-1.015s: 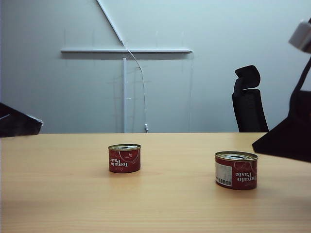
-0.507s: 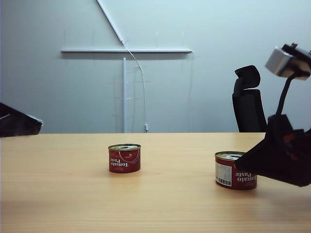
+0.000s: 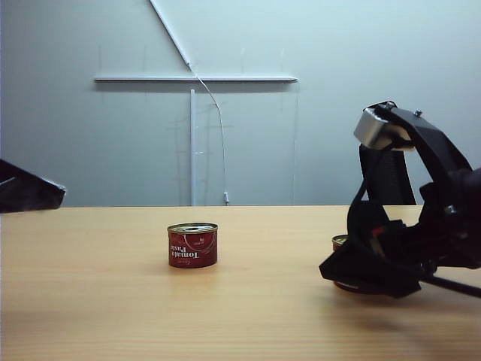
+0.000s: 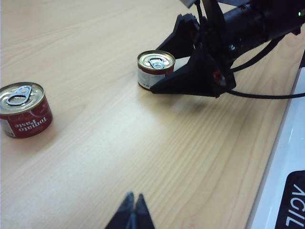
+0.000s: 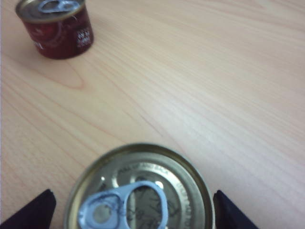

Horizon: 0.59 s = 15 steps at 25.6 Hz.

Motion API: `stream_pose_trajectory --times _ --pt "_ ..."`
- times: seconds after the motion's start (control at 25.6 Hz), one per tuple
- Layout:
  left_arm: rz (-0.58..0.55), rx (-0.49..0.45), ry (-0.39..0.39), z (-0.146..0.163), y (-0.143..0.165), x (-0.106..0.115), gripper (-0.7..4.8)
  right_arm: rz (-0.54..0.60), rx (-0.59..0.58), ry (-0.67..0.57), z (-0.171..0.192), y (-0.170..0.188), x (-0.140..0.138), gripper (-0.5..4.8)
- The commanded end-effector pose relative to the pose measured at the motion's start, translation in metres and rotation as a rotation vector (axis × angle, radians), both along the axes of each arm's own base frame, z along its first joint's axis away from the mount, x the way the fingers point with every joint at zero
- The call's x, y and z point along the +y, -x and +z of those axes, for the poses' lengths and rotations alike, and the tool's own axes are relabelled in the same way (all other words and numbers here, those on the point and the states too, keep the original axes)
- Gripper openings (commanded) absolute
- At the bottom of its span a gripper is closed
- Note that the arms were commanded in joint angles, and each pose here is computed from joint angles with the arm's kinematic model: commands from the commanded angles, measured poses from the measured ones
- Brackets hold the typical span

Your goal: Stack a can of tomatoes on the right onto the can of tomatoes on the left.

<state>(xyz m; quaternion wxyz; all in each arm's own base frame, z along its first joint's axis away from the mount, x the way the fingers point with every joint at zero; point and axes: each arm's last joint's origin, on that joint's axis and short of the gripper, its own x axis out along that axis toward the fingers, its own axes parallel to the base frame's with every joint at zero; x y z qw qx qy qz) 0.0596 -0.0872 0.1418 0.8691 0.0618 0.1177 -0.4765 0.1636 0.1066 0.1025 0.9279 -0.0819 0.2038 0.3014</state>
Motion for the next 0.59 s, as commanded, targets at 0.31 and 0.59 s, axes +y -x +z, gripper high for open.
stream_pose_trajectory --times 0.31,0.59 --pt "-0.002 -0.009 0.014 0.0024 -0.0002 -0.0003 -0.04 -0.007 -0.028 -0.010 0.0031 -0.0025 0.0015 3.97" --pt "-0.002 -0.009 0.013 0.0024 -0.0002 -0.0003 -0.04 -0.024 -0.062 -0.023 0.0062 -0.0039 0.0018 1.83"
